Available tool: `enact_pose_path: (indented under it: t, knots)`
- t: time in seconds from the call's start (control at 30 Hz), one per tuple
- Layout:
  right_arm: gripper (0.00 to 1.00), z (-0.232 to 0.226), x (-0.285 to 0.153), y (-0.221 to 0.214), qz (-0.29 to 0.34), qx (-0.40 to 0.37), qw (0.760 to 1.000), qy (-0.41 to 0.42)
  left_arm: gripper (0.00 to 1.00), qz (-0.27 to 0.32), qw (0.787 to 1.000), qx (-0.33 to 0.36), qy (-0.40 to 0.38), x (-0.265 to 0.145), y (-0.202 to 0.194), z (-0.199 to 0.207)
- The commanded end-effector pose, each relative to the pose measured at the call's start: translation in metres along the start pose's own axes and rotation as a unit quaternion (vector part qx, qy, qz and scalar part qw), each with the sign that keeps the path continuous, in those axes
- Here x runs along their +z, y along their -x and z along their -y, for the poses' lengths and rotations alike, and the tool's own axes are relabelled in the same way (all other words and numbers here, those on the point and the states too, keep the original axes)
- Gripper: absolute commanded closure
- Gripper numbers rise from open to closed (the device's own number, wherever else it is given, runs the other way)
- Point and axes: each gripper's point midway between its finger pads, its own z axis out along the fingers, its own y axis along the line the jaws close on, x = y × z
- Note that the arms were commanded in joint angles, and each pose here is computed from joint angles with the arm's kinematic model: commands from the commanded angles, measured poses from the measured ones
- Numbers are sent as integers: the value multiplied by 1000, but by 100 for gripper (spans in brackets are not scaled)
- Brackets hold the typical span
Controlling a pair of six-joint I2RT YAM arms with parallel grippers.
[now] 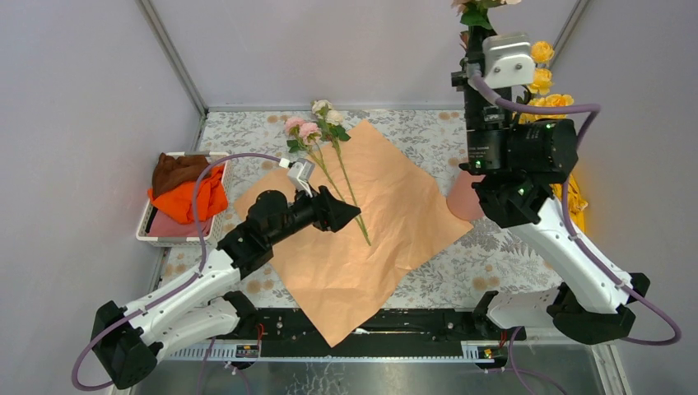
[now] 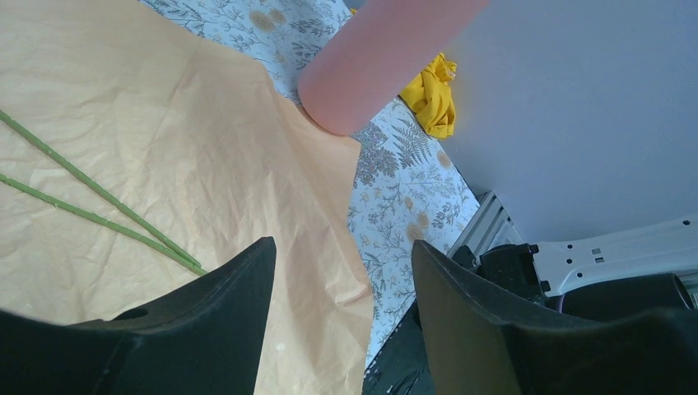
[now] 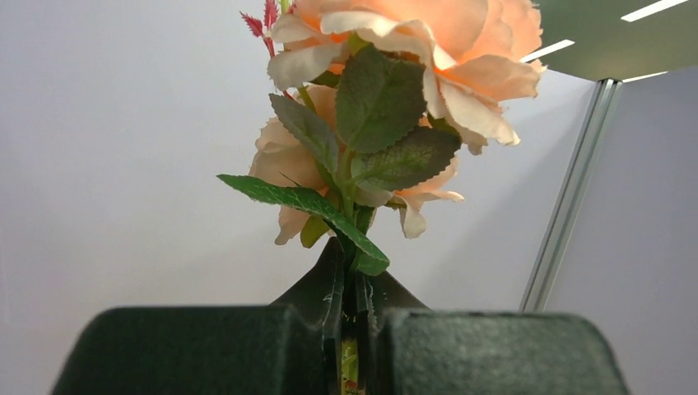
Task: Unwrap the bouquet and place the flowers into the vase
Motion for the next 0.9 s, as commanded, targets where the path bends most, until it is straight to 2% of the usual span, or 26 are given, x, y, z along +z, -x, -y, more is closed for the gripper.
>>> enact_pose_path:
  t: [0.0, 0.2, 0.5, 0.87]
  knots:
    - [100, 34, 5, 30, 48, -16, 997, -56, 32, 25, 1000, 6, -12, -2, 12, 8]
    - [100, 32, 12, 14, 40, -29, 997, -58, 32, 31, 999, 10, -9, -6, 15, 8]
    - [100, 52, 33, -45, -2, -16, 997, -74, 32, 30, 999, 11, -5, -5, 14, 7]
    - [100, 61, 41, -107, -42, 55, 995, -70, 31, 24, 1000, 15, 0, -2, 11, 3]
